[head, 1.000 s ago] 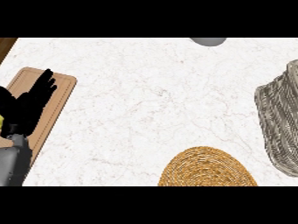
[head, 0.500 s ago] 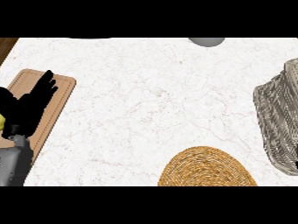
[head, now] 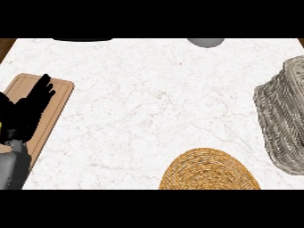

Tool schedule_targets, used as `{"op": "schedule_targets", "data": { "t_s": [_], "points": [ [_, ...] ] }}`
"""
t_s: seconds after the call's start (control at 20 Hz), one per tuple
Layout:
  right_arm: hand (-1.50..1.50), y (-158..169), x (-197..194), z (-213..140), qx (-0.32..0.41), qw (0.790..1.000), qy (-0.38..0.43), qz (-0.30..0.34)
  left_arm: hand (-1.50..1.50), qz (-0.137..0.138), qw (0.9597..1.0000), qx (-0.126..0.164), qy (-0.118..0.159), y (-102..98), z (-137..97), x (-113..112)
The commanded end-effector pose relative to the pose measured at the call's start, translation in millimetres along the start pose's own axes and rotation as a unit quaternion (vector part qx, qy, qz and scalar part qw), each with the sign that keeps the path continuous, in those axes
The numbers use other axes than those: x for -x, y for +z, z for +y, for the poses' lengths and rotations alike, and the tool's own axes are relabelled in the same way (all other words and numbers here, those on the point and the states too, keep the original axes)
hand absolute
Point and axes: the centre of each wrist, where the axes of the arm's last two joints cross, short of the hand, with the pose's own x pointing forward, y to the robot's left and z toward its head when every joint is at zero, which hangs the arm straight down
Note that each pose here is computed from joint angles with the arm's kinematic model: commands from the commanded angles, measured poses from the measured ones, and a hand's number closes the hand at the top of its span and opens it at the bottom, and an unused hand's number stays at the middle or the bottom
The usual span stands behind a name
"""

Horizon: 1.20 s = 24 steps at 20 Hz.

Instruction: Pick the cupcake from the placemat and place it in the basket

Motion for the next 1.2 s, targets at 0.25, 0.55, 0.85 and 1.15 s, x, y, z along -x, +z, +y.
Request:
{"op": "schedule_targets", "data": {
  "t_s": [0.25, 0.55, 0.85, 1.15],
  "points": [
    [-1.5, -25, 15, -47, 0.107, 0.98, -0.156, 0.065, 0.0, 0.0, 1.0, -0.008, 0.002, 3, 3, 3],
    [-1.5, -13, 65, -120, 0.144, 0.957, -0.231, 0.096, 0.0, 0.005, 0.9999, -0.013, -0.001, 7, 10, 12],
    [-1.5, 3, 101, -201, 0.091, 0.965, -0.219, 0.11, 0.0, 0.003, 1.0, -0.004, -0.001, -1, -4, 7],
    [-1.5, 43, 132, -239, 0.037, 0.971, -0.21, 0.108, 0.0, -0.003, 1.0, 0.003, 0.005, 4, -8, 4]
  ]
}}
